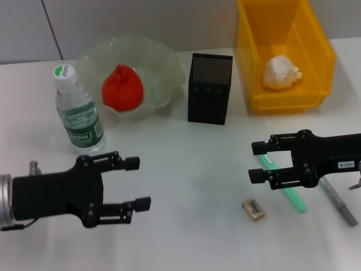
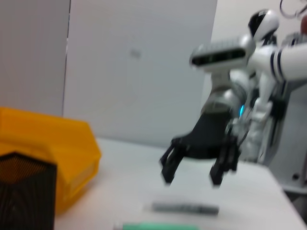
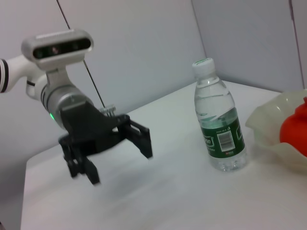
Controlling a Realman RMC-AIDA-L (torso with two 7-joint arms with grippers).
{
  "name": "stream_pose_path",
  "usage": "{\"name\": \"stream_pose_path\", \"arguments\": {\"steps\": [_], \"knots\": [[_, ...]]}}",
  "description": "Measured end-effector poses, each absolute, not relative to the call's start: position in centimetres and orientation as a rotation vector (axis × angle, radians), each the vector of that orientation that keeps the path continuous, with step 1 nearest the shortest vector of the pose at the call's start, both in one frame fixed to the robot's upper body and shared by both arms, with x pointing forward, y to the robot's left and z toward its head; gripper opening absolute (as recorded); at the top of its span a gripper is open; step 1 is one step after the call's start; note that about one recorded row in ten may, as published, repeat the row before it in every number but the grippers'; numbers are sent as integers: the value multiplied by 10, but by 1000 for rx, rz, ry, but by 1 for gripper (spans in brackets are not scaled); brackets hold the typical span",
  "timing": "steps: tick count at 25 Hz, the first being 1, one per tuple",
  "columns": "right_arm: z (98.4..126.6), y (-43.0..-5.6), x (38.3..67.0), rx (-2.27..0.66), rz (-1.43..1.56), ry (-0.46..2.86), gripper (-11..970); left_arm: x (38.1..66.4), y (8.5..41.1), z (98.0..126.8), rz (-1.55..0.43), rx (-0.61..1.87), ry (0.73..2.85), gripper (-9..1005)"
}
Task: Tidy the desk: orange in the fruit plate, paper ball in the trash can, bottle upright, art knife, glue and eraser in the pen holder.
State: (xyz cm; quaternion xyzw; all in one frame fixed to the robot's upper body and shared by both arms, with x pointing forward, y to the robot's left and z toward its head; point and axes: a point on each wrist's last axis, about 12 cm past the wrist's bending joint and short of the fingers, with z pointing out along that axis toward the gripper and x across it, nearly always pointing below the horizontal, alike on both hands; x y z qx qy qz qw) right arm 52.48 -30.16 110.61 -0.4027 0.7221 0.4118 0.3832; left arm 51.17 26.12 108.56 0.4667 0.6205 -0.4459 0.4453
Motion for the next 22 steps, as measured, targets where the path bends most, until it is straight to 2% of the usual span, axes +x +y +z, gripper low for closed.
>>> {"name": "stream_pose_path", "arguments": {"steps": [5,6,8,9,15,19,21,22], "knots": [[1106,-302,525,-1019,1052,1844,726,510,261,1080,-1078,1169,1546,802],[1106,-302,525,-1017,1053,1846,726,507,259,1071,-1045,1197,1563,802],[1106,-302,525,-1014,1053,1848,725,507,259,1071,-1045,1197,1563,802],[1106,-302,525,-1013,1053,1849,725,503,260,1059,-990,1219,1592,802],[1108,-302,527,-1001,1059,1852,724,502,259,1057,-986,1207,1592,802],[1126,-296,540,-943,1072,1923,723,503,260,1057,-984,1204,1593,802],[1140,-293,550,-909,1073,1988,723,503,260,1057,-978,1198,1595,802],[1156,-288,561,-887,1060,2070,723,504,260,1057,-976,1197,1597,802]]}}
